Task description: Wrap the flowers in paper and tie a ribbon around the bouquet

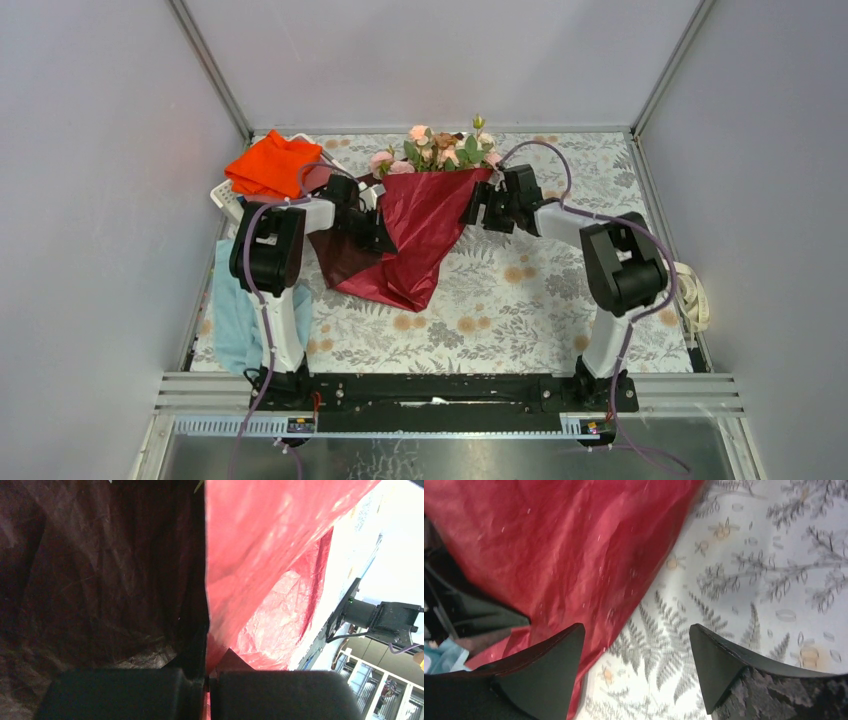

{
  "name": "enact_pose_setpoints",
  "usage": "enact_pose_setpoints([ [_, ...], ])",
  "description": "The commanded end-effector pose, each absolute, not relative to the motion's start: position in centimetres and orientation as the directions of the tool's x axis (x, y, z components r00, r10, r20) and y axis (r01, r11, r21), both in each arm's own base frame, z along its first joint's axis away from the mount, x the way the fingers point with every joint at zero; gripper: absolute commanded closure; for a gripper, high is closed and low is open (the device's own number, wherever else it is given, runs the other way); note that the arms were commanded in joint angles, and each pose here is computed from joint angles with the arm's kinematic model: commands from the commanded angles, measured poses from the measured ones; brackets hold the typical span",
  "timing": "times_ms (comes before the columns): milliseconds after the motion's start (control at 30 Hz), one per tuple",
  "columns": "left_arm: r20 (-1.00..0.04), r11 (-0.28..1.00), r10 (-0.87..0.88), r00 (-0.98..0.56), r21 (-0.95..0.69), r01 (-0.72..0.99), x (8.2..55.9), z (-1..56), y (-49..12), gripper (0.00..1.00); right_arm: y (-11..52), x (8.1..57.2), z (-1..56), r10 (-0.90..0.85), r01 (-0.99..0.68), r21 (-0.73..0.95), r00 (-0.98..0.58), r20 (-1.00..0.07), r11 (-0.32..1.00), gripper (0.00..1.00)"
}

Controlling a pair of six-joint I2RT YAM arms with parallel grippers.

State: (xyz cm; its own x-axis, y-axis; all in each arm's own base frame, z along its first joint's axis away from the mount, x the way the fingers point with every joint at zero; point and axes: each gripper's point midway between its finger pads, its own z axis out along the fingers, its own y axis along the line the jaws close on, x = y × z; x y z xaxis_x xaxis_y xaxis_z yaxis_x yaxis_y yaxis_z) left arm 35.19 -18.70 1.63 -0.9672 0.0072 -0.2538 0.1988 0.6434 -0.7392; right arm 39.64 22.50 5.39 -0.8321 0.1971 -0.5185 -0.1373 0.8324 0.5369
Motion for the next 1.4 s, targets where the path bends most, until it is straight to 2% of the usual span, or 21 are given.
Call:
enact_pose_setpoints([
  [0, -0.228, 0.691, 0.038, -0.973, -0.697, 0.190, 33.8, -0.3, -18.2, 1.00, 24.7, 43.7, 7.3, 0.250, -0.158, 0.600, -0.805, -0.538, 0.784, 0.16],
  [133, -0.224, 0.698, 0.041, -0.974, -0.691, 0.189, 33.6, -0.6, -18.1, 1.00, 24.8, 44.4, 4.8, 0.279, -0.107, 0.611, -0.819, -0.501, 0.784, 0.22],
  [200, -0.223, 0.703, 0.047, -0.974, -0.685, 0.191, 33.5, -0.8, -18.1, 1.00, 24.8, 44.8, 4.4, 0.287, -0.102, 0.618, -0.819, -0.497, 0.780, 0.30],
  [233, -0.223, 0.706, 0.052, -0.973, -0.682, 0.194, 33.5, -0.9, -18.1, 1.00, 24.7, 45.0, 4.3, 0.288, -0.101, 0.620, -0.819, -0.496, 0.778, 0.36],
  [367, -0.224, 0.712, 0.081, -0.971, -0.669, 0.214, 33.0, -1.2, -18.4, 1.00, 23.2, 46.6, 4.8, 0.303, -0.097, 0.611, -0.800, -0.517, 0.785, 0.74],
  [500, -0.241, 0.701, 0.154, -0.958, -0.656, 0.278, 32.0, -1.1, -20.4, 1.00, 20.7, 48.6, 6.1, 0.306, -0.102, 0.580, -0.769, -0.562, 0.808, 0.99],
  [767, -0.252, 0.656, 0.192, -0.948, -0.686, 0.315, 31.8, -0.5, -23.8, 1.00, 14.5, 51.1, 7.3, 0.293, -0.068, 0.479, -0.713, -0.637, 0.875, 1.00],
  [800, -0.254, 0.654, 0.184, -0.950, -0.690, 0.311, 31.9, -0.6, -24.1, 1.00, 14.2, 51.2, 7.5, 0.276, -0.076, 0.462, -0.712, -0.645, 0.884, 0.98],
  [833, -0.248, 0.654, 0.170, -0.954, -0.696, 0.298, 31.8, -0.7, -24.3, 1.00, 14.1, 51.0, 7.5, 0.255, -0.088, 0.447, -0.717, -0.648, 0.890, 0.91],
  [900, -0.249, 0.659, 0.143, -0.958, -0.698, 0.280, 32.0, -0.8, -24.4, 1.00, 13.8, 49.7, 7.7, 0.222, -0.088, 0.422, -0.745, -0.630, 0.902, 0.70],
  [933, -0.253, 0.664, 0.132, -0.958, -0.695, 0.275, 32.0, -0.7, -24.4, 1.00, 13.6, 49.0, 8.3, 0.211, -0.082, 0.403, -0.748, -0.629, 0.911, 0.63],
  [1033, -0.268, 0.678, 0.097, -0.958, -0.687, 0.261, 32.3, -0.7, -24.2, 1.00, 14.1, 45.3, 10.8, 0.135, -0.108, 0.299, -0.715, -0.686, 0.948, 0.57],
  [1100, -0.264, 0.679, 0.074, -0.962, -0.693, 0.242, 32.3, -0.6, -24.3, 1.00, 17.2, 41.3, 12.0, 0.104, -0.186, 0.323, -0.705, -0.702, 0.928, 0.56],
  [1200, -0.254, 0.675, 0.058, -0.965, -0.702, 0.225, 32.2, -0.5, -24.4, 1.00, 24.1, 33.1, 10.7, 0.081, -0.325, 0.532, -0.793, -0.604, 0.782, 0.59],
  [1300, -0.246, 0.683, 0.053, -0.968, -0.698, 0.215, 32.2, -0.9, -24.3, 1.00, 27.5, 28.0, 8.8, 0.109, -0.301, 0.687, -0.867, -0.485, 0.661, 0.75],
  [1367, -0.237, 0.688, 0.054, -0.970, -0.695, 0.209, 32.0, -1.1, -24.2, 1.00, 28.2, 26.1, 7.0, 0.111, -0.275, 0.716, -0.890, -0.442, 0.642, 0.83],
])
